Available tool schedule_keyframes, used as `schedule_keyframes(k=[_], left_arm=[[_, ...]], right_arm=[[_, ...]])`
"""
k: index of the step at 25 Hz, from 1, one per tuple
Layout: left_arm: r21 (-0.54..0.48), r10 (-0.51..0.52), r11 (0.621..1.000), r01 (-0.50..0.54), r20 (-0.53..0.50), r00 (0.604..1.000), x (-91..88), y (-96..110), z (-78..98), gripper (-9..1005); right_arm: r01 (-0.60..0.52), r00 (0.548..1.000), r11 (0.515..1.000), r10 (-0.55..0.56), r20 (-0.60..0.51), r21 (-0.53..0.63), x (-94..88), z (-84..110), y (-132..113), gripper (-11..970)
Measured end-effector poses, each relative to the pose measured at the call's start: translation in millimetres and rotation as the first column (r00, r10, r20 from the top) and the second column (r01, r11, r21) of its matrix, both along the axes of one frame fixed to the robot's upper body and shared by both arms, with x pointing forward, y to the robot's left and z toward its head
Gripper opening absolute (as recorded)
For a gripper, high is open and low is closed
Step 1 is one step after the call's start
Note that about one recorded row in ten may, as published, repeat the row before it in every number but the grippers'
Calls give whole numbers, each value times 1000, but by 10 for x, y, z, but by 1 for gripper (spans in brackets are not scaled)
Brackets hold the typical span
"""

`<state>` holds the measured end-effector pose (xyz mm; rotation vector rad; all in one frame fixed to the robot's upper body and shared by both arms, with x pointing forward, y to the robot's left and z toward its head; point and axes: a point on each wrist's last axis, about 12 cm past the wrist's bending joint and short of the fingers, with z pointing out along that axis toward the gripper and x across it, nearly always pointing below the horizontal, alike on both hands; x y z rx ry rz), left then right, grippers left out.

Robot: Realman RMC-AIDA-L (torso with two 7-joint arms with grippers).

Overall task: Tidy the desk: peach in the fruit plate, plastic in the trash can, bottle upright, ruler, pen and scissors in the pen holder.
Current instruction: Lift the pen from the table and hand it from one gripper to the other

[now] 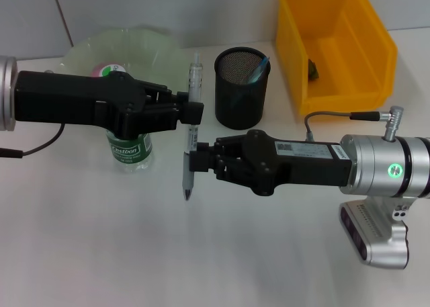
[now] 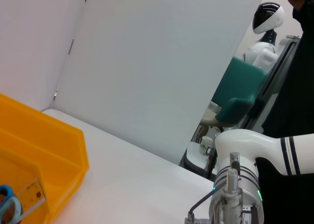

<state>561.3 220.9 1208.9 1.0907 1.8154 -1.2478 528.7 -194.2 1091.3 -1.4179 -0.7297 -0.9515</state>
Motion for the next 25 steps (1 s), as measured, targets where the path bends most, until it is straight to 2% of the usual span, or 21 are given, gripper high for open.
schedule_keyframes(k=[12,18,23,25], left_arm=[[-4,1,1000,-1,1,1000,2,5,7,197],[-5,0,1000,0,2,1000,6,-1,14,195],[-6,0,1000,0,4,1000,10,-3,20,195],[-6,0,1000,0,4,1000,10,-3,20,196]], right_arm=[[15,996,997,-9,-88,69,-10,7,35,263],[14,995,997,-7,-101,72,-15,3,33,488],[43,987,994,-27,-160,97,-41,-19,-38,586],[57,981,991,-34,-190,119,-73,-32,-74,585]])
